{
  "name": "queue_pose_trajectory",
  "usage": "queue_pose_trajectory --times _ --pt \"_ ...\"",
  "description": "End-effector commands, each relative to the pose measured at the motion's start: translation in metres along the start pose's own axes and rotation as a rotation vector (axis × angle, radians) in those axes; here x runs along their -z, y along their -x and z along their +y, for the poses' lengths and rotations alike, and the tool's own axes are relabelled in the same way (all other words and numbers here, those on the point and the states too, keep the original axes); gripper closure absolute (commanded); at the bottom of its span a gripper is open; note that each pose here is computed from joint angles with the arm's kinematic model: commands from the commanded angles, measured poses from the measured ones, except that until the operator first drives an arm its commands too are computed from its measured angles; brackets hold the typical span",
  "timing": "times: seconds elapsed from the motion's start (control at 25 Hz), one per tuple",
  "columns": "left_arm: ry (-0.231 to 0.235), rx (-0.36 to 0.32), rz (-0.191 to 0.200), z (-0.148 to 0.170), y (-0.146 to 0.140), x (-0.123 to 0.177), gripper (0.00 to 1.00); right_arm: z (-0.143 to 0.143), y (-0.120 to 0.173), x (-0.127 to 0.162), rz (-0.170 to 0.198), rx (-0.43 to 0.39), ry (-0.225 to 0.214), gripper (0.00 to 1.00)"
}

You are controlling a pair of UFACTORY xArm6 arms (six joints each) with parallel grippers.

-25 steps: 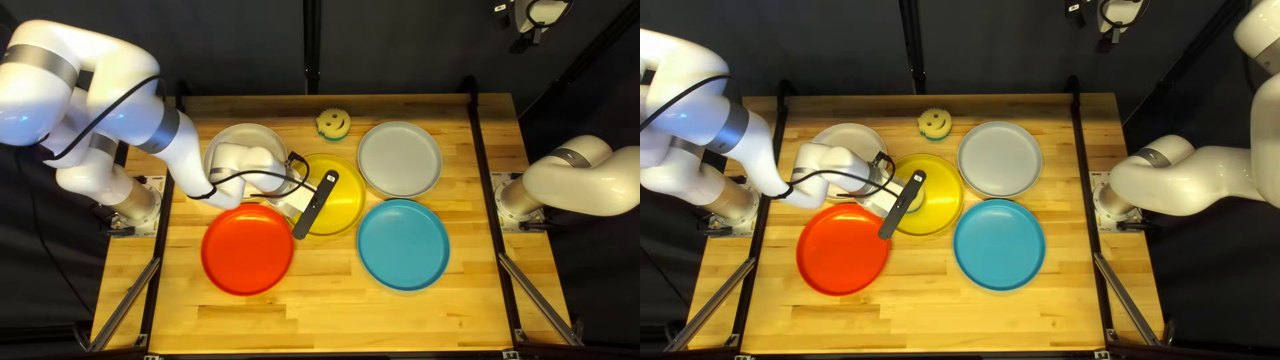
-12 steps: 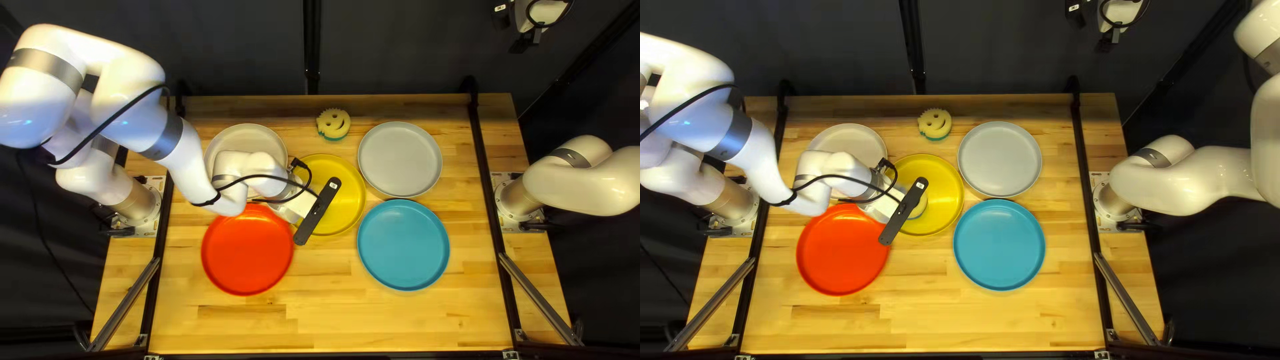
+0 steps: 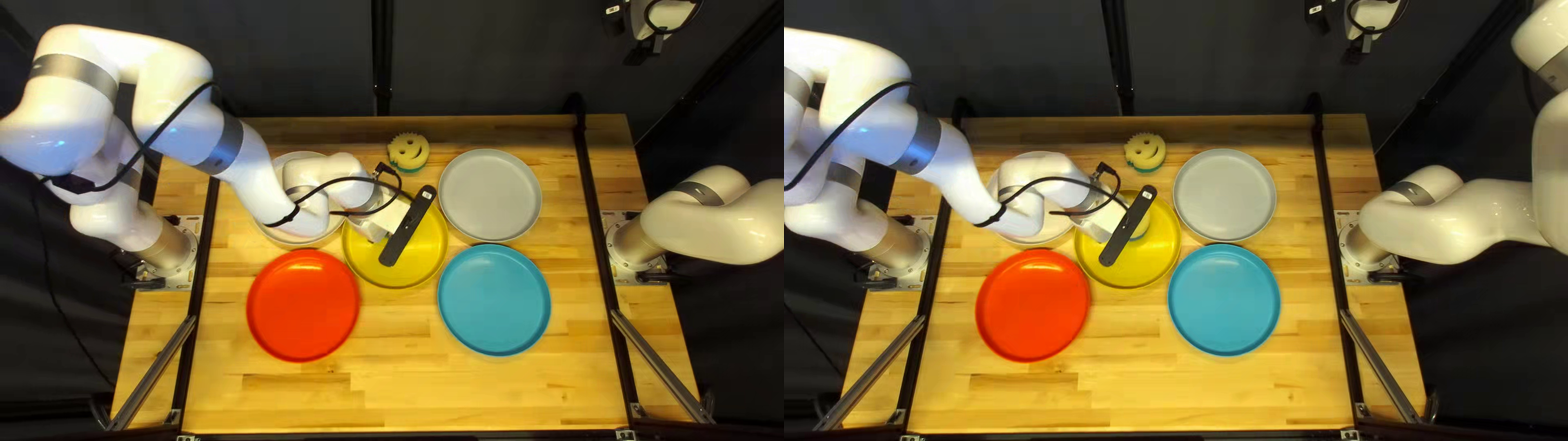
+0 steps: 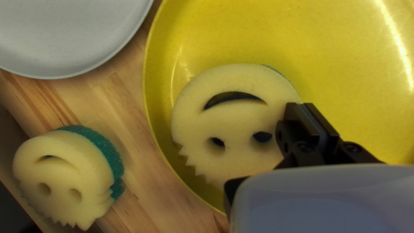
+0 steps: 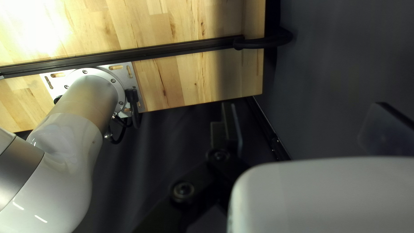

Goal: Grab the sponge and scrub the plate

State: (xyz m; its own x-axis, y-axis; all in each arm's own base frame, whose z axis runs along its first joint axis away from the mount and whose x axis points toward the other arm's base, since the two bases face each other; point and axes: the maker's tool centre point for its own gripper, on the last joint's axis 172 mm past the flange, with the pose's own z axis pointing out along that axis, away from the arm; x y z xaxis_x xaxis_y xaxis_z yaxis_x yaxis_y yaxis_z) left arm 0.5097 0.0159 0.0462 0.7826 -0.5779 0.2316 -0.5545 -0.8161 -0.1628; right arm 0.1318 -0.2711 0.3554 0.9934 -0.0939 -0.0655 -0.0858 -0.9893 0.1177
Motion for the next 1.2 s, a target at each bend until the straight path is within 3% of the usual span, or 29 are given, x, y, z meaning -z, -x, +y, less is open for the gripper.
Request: queue_pose_trajectory --times 0.04,0.32,0.48,0.96,1.2 --pt "0.001 -0.010 0.007 0.027 -0.016 0.002 1.00 0.000 0.000 0.000 0.000 0.000 0.000 0.00" --pt "0.006 -0.029 -0.004 0.067 -0.028 0.003 1.00 0.000 0.000 0.000 0.000 0.000 0.000 0.00" --pt "0.004 -0.040 -0.006 0.069 -0.033 0.003 1.00 0.000 0.000 0.000 0.000 0.000 0.000 0.00" --pt "0.007 -0.051 0.005 0.007 -0.027 -0.011 1.00 0.000 0.000 0.000 0.000 0.000 0.000 0.00" --pt "0.007 -0.063 0.013 0.000 -0.036 -0.016 1.00 0.000 0.000 0.000 0.000 0.000 0.000 0.00"
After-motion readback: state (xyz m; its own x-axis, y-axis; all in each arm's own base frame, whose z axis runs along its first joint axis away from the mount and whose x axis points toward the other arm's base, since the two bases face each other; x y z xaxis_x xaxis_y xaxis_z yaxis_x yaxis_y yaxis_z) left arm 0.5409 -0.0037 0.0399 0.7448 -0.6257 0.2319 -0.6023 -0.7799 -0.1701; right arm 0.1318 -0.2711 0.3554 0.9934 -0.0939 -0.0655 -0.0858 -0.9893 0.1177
